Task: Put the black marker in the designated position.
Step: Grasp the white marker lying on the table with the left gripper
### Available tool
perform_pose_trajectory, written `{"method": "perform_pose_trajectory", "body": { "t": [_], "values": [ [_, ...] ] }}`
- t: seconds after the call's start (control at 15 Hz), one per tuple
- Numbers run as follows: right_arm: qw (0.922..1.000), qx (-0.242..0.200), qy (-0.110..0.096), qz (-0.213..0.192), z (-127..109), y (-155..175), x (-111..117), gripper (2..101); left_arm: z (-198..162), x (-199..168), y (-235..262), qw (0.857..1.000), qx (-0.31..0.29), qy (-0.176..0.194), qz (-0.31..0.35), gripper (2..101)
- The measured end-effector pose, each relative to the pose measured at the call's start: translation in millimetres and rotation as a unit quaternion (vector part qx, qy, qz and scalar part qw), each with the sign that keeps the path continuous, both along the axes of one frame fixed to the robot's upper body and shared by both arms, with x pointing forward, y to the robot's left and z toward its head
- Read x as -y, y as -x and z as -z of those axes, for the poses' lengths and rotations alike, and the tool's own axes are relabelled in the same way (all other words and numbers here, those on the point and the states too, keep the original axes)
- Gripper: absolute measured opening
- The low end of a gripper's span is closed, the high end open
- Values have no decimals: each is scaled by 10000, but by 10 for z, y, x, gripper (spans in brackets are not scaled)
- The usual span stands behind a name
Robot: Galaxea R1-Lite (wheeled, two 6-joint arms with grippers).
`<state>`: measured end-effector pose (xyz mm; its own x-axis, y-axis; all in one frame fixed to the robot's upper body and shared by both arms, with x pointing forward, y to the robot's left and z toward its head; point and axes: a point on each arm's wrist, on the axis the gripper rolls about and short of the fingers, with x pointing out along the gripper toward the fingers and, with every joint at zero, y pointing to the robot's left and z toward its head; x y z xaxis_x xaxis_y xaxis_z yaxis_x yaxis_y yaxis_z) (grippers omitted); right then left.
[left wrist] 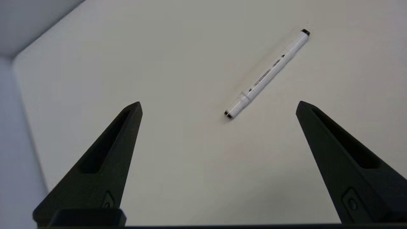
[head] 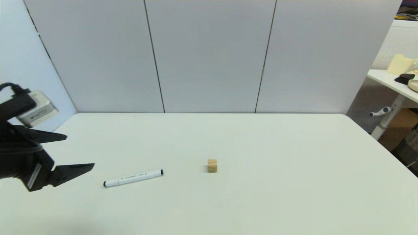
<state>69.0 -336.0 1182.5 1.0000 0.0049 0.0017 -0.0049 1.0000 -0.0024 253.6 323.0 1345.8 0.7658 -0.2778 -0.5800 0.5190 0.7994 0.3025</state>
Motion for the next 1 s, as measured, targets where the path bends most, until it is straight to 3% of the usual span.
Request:
{"method": "perform_pose_trajectory", "body": {
  "t": [0.33,0.53,0.8,1.0],
  "values": [
    [10000,0,2,0,0,0,0,977,293,172,-664,9895,-721,-89,1247,979],
    [10000,4,2,-2,-1,0,0,977,434,302,-797,9806,-1125,-216,1593,979],
    [10000,4,2,0,-1,0,0,977,502,454,-907,9741,-1246,-689,1756,979],
    [10000,4,2,-2,-1,0,0,977,540,510,-937,9709,-1368,-764,1809,979]
  ]
}}
